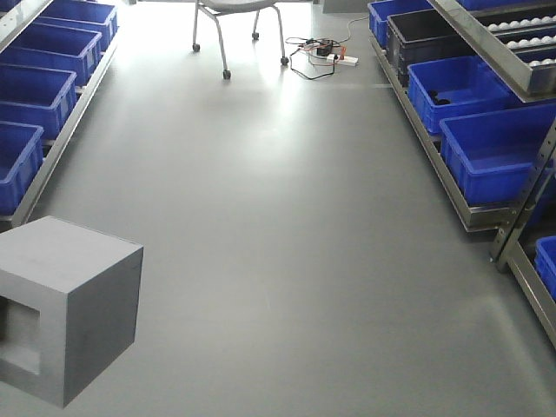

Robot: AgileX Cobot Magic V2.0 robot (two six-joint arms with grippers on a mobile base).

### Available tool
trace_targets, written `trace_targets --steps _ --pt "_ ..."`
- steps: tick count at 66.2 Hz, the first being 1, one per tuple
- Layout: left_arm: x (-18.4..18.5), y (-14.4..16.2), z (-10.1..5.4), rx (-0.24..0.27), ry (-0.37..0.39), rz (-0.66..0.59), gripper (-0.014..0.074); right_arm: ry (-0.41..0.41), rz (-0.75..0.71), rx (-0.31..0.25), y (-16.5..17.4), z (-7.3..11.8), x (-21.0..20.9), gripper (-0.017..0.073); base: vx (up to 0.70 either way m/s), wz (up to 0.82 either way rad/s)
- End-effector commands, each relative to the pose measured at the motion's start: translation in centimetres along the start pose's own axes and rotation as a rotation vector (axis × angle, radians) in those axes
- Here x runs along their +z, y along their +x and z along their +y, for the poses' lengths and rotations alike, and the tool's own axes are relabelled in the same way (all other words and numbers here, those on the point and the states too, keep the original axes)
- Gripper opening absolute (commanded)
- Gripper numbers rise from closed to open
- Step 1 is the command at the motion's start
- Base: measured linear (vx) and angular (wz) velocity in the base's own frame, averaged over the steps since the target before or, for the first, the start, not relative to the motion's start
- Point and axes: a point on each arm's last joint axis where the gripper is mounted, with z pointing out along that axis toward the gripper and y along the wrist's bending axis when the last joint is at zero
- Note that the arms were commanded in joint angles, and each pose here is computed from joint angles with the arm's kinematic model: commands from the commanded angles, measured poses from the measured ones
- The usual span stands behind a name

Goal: Sort gray base to blue bin
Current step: 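Drive down the aisle holding the block in the left gripper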

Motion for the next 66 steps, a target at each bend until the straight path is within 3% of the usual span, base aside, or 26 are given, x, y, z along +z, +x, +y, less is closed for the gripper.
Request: trace_targets --steps 1,36,66 --pt "0.01 -1.95 -0.2 -0.012 0.016 -0.134 -0.0006 0.003 -0.072 -0.011 -0.25 0.0 -0.01 -0.0009 0.4 -0.06" --pt "0.01 -1.95 -0.2 -0.012 0.016 -0.134 -0.0006 0.003 -0.072 -0.011 -0.25 0.0 -0.01 -0.0009 0.4 -0.02" --pt "0.01 -1.95 -0.2 -0.012 0.016 -0.134 -0.0006 0.003 -0.072 -0.011 -0.25 0.0 -0.01 -0.0009 0.35 0.25"
